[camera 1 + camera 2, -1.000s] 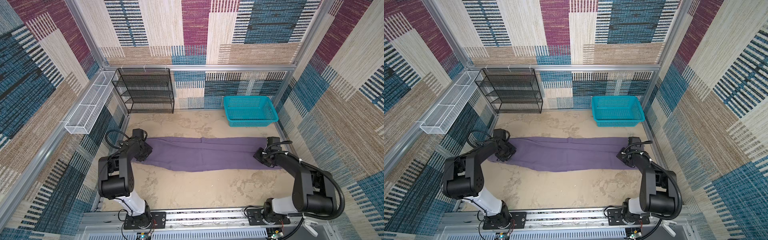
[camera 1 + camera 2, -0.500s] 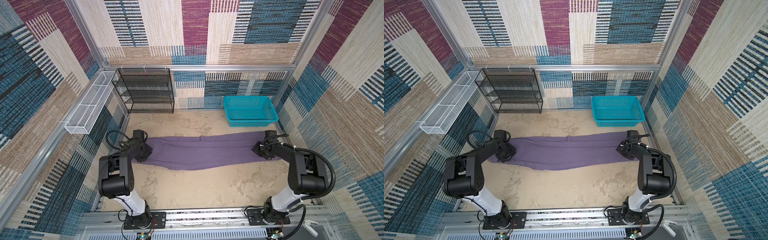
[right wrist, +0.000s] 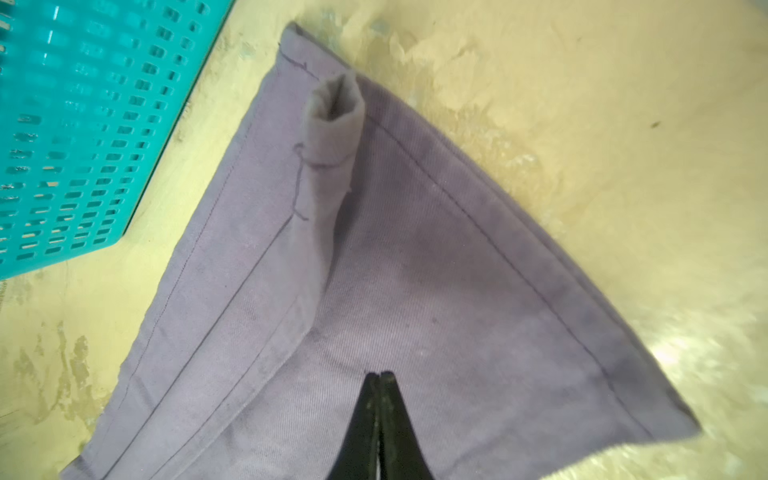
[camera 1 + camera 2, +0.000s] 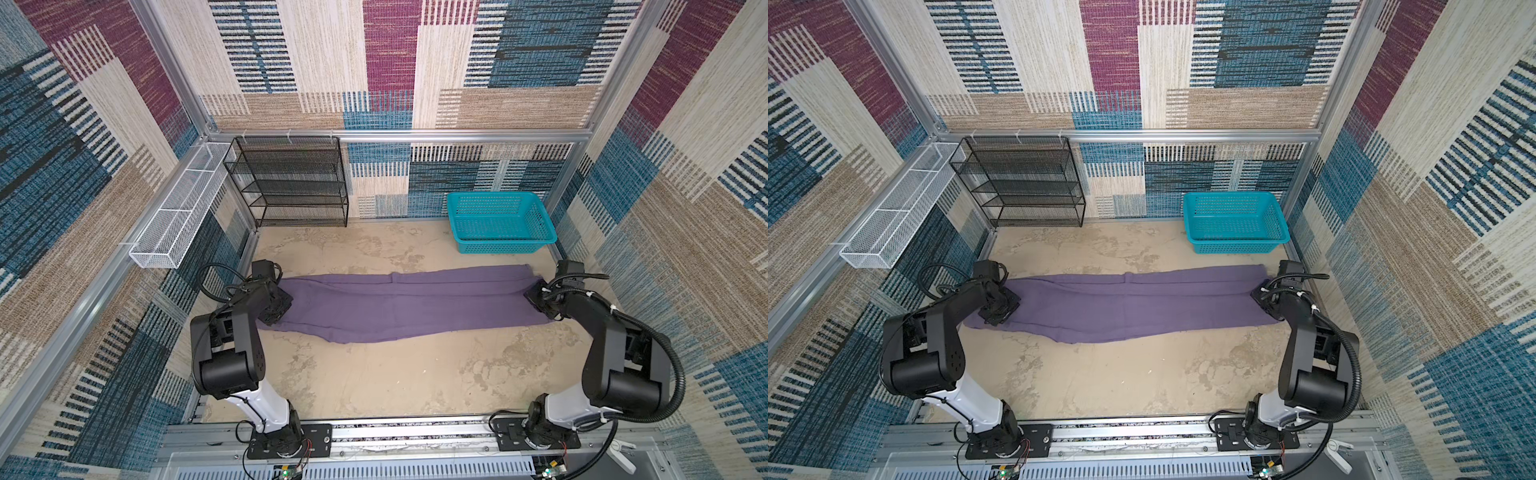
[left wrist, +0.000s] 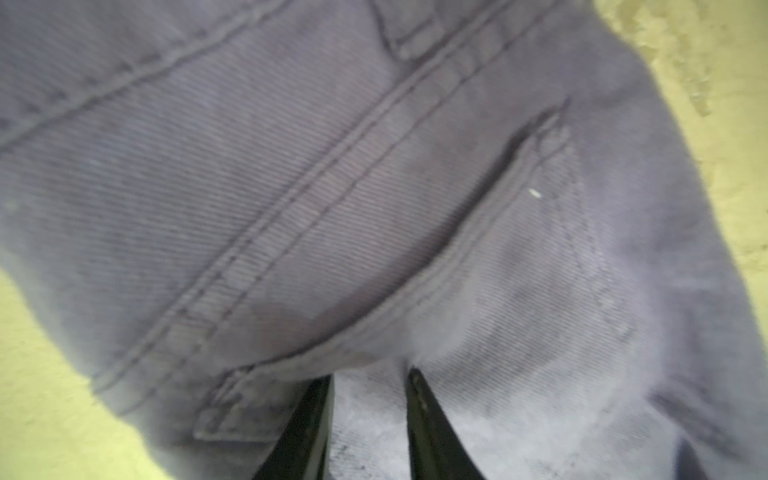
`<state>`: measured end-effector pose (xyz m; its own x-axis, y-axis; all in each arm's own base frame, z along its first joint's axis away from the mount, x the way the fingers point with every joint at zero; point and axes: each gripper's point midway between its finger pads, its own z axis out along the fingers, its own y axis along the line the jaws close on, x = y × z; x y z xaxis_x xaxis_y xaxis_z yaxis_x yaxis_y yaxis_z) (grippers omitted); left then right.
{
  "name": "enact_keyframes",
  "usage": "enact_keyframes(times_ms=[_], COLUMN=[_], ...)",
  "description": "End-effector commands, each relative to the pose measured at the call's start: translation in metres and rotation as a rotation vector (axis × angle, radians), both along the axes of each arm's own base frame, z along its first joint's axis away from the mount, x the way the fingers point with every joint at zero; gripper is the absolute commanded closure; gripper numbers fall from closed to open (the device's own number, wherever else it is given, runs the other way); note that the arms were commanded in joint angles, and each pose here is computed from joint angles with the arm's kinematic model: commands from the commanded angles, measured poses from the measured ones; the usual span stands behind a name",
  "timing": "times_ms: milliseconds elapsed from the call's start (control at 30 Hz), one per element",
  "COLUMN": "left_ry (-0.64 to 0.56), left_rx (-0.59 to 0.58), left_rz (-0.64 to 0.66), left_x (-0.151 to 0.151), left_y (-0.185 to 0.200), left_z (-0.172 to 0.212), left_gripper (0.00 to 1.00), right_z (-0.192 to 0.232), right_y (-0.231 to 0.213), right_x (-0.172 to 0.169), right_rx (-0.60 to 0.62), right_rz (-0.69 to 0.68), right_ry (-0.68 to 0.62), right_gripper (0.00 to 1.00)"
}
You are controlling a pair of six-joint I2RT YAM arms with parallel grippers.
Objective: Fold and stack the trousers
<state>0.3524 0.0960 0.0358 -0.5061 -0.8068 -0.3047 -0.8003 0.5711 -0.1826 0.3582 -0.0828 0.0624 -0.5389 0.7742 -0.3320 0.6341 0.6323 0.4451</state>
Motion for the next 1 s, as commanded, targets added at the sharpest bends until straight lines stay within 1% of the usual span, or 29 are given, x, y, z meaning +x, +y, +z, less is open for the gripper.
enact_keyframes(times_ms=[0,100,167,200,367,433,533,600,767,867,967], left_ry=[0.011,0.016,0.019,0.017,0.02,0.023,0.024,0.028,0.038,0.038,0.038], left_rx=[-0.002,-0.011,-0.016,-0.019,-0.026,-0.026,-0.022,-0.022,-0.027,-0.024,-0.022], left_rz=[-0.02,-0.025,-0.027,-0.028,-0.03,-0.031,-0.031,-0.03,-0.028,-0.028,-0.028], left_x=[-0.001,-0.002,-0.003,-0.002,-0.001,-0.002,-0.002,-0.002,-0.003,-0.003,-0.002], left_y=[-0.001,-0.003,-0.004,-0.004,-0.006,-0.006,-0.005,-0.006,-0.006,-0.005,-0.005], left_z=[0.0,-0.003,-0.006,-0.006,-0.009,-0.01,-0.01,-0.011,-0.014,-0.015,-0.014], left_gripper=[0.66,0.66,0.66,0.66,0.66,0.66,0.66,0.66,0.66,0.66,0.67], right_z=[0.004,0.008,0.011,0.011,0.004,0.001,0.002,0.006,0.015,0.016,0.016], right_y=[0.003,0.006,0.006,0.004,0.001,-0.001,-0.003,-0.006,-0.013,-0.016,-0.018], right_x=[0.023,0.037,0.039,0.039,0.047,0.052,0.06,0.066,0.08,0.085,0.089], right_rx=[0.09,0.126,0.125,0.117,0.115,0.12,0.121,0.114,0.095,0.096,0.094], right_rz=[-0.009,0.007,0.008,0.004,0.001,0.0,0.0,0.001,-0.002,-0.007,-0.017], right_ry=[-0.078,-0.109,-0.122,-0.122,-0.119,-0.115,-0.123,-0.131,-0.144,-0.143,-0.145], right_gripper=[0.81,0.69,0.59,0.56,0.54,0.58,0.73,0.81,0.89,1.0,1.0])
